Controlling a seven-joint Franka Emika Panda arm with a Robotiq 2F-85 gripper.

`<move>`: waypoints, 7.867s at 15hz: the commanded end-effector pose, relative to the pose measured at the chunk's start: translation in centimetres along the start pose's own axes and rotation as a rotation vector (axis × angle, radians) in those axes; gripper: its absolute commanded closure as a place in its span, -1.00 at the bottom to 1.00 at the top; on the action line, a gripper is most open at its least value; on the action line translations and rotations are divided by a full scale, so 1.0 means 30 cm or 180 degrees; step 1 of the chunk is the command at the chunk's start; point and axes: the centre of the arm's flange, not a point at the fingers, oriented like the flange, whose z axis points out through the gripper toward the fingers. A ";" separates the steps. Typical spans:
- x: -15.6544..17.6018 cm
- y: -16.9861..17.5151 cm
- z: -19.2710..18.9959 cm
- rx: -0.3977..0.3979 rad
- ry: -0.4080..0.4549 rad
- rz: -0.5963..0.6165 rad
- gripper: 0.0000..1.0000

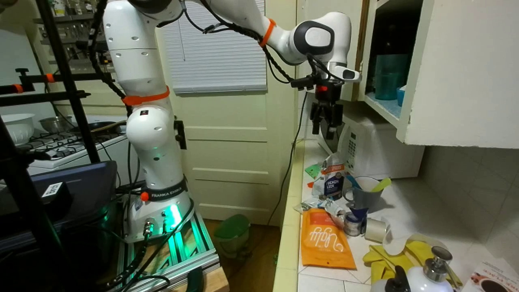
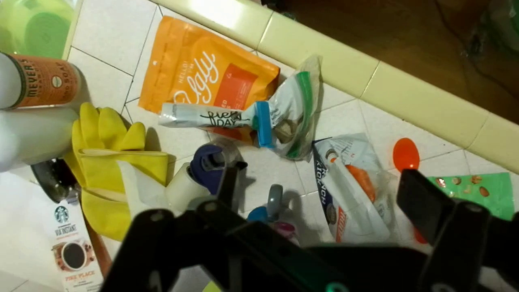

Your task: Pick up the paper bag from the table and put it in the cabinet

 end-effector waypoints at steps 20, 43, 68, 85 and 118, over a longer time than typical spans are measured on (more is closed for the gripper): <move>-0.001 -0.101 0.204 0.0089 0.0580 -0.0639 -1.00; 0.085 -0.065 0.341 0.0535 0.1319 -0.0771 -0.47; -0.084 0.052 -0.169 0.0720 0.1404 -0.0889 0.98; -0.314 0.244 -0.955 0.0760 0.1969 -0.0888 0.94; -0.121 0.247 -1.612 -0.0828 0.3613 -0.1006 -0.29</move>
